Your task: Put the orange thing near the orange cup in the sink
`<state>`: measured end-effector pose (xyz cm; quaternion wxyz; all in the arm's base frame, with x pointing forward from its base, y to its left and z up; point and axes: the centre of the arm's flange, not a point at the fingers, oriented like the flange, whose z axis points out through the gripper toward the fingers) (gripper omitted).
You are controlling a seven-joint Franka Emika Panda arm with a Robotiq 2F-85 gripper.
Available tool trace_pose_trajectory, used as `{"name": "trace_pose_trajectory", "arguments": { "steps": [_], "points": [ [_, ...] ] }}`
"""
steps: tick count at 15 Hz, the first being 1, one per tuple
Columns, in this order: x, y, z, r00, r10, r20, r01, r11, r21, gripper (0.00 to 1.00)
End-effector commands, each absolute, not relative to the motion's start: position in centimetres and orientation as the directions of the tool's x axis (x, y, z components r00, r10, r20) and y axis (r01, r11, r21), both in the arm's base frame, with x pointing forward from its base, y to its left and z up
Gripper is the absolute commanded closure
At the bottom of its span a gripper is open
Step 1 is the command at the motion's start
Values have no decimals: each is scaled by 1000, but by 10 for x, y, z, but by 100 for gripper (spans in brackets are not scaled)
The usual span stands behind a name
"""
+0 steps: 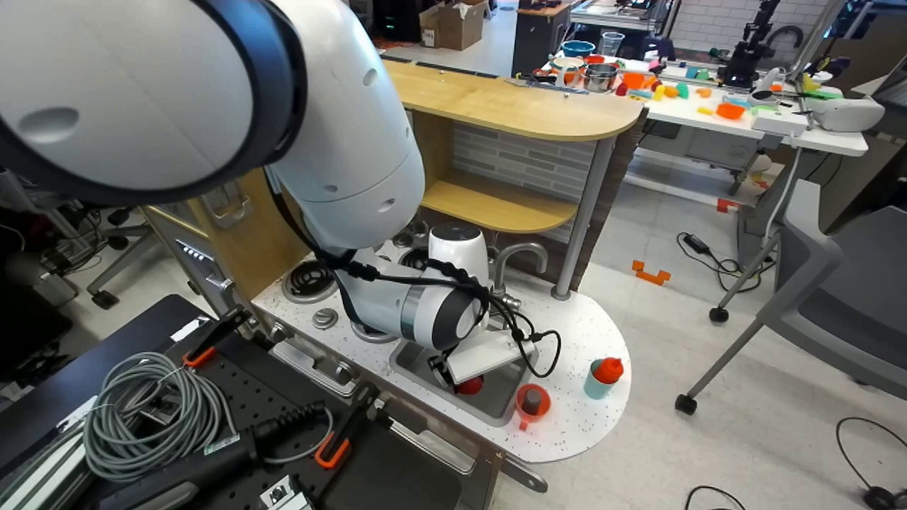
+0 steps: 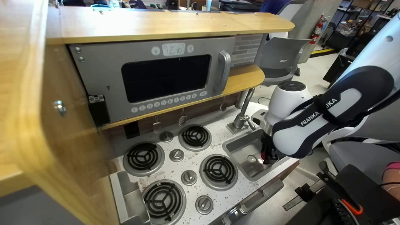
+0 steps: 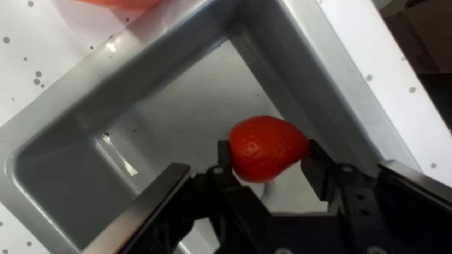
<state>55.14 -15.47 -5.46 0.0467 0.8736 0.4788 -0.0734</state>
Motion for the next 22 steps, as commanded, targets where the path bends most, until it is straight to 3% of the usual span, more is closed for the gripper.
{"name": "trace_pose_trajectory", "arguments": {
  "steps": [1, 7, 8, 9, 10, 13, 17, 22],
  "points": [
    [567, -160, -75, 499, 856, -132, 864, -503, 2, 72],
    [573, -152, -89, 447, 886, -123, 892, -452, -16, 72],
    [575, -155, -89, 448, 885, -130, 891, -453, -14, 56],
    [577, -156, -87, 452, 882, -134, 889, -458, -11, 22],
    [578, -159, -83, 458, 879, -136, 887, -463, -5, 21],
    [579, -166, -66, 486, 858, -166, 868, -496, -22, 2],
    [579, -183, -19, 541, 817, -198, 827, -560, -50, 0],
    [583, -197, 67, 687, 708, -161, 721, -692, 30, 0]
  ]
}}
